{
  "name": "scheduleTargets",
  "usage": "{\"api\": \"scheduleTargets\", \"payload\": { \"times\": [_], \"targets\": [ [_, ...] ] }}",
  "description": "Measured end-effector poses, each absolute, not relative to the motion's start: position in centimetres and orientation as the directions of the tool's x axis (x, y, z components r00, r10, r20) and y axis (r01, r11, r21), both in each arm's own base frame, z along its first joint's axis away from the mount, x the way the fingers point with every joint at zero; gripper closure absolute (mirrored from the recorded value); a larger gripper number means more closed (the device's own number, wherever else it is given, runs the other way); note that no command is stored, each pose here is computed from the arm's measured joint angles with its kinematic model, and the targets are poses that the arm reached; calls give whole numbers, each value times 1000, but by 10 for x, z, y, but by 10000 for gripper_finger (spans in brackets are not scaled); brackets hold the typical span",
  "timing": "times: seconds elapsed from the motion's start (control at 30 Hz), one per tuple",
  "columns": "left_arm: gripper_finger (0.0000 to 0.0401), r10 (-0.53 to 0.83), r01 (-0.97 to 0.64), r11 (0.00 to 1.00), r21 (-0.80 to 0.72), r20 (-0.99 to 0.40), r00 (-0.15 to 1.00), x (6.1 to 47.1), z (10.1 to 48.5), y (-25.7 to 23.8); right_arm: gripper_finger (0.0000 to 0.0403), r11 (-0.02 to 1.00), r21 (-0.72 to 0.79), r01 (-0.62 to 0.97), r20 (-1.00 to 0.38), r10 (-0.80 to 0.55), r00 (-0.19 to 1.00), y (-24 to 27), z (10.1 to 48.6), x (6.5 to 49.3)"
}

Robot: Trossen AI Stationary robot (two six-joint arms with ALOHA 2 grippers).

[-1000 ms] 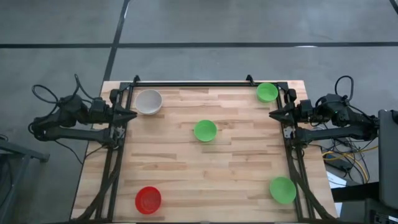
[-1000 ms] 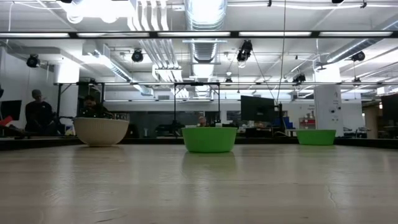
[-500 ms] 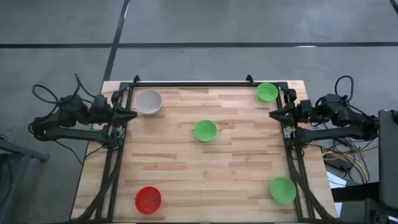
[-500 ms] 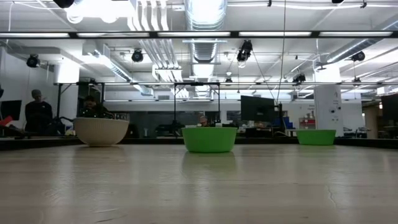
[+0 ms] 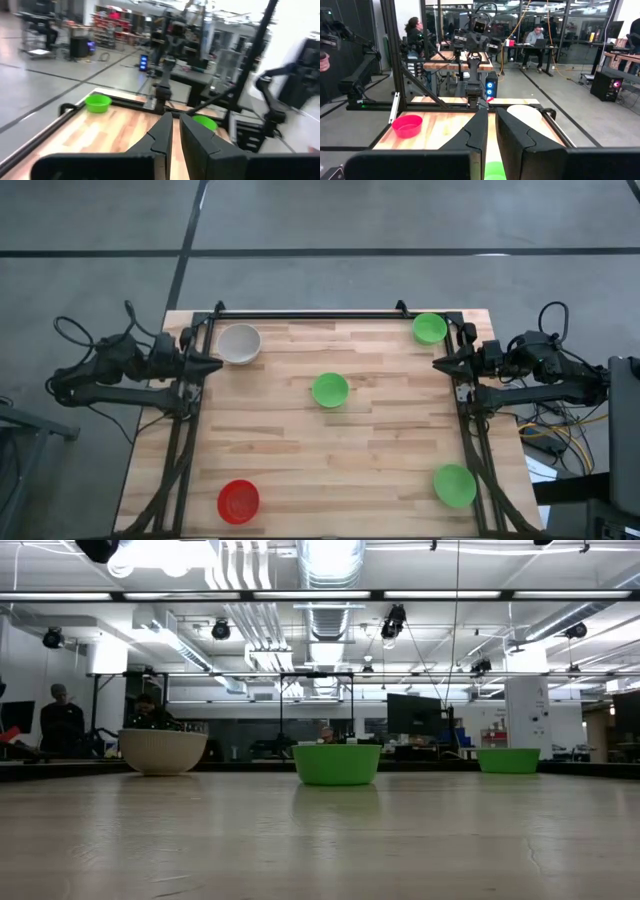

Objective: Nest bowls inside each other
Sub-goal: Stack the middle green bowl on the gray bowl

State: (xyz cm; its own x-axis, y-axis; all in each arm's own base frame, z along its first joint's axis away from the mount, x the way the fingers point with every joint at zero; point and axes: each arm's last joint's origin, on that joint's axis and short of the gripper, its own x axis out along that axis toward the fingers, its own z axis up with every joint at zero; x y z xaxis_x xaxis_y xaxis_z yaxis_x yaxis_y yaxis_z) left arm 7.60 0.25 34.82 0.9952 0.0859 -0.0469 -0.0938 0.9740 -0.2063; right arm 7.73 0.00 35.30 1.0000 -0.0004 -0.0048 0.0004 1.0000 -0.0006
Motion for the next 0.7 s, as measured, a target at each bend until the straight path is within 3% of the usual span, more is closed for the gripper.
{"api": "scheduleTargets", "payload": {
  "times": [0.13, 0.7],
  "targets": [
    [360, 139, -147, 968, -203, -52, 989, 75, 348, 4, 369, 1000, -1, 1, -4, -1, 1000, 0, 353, 77],
    [359, 94, -110, 974, -200, -86, 992, 75, 352, 3, 369, 1000, -1, 1, -4, -1, 1000, 0, 353, 77]
  ]
}}
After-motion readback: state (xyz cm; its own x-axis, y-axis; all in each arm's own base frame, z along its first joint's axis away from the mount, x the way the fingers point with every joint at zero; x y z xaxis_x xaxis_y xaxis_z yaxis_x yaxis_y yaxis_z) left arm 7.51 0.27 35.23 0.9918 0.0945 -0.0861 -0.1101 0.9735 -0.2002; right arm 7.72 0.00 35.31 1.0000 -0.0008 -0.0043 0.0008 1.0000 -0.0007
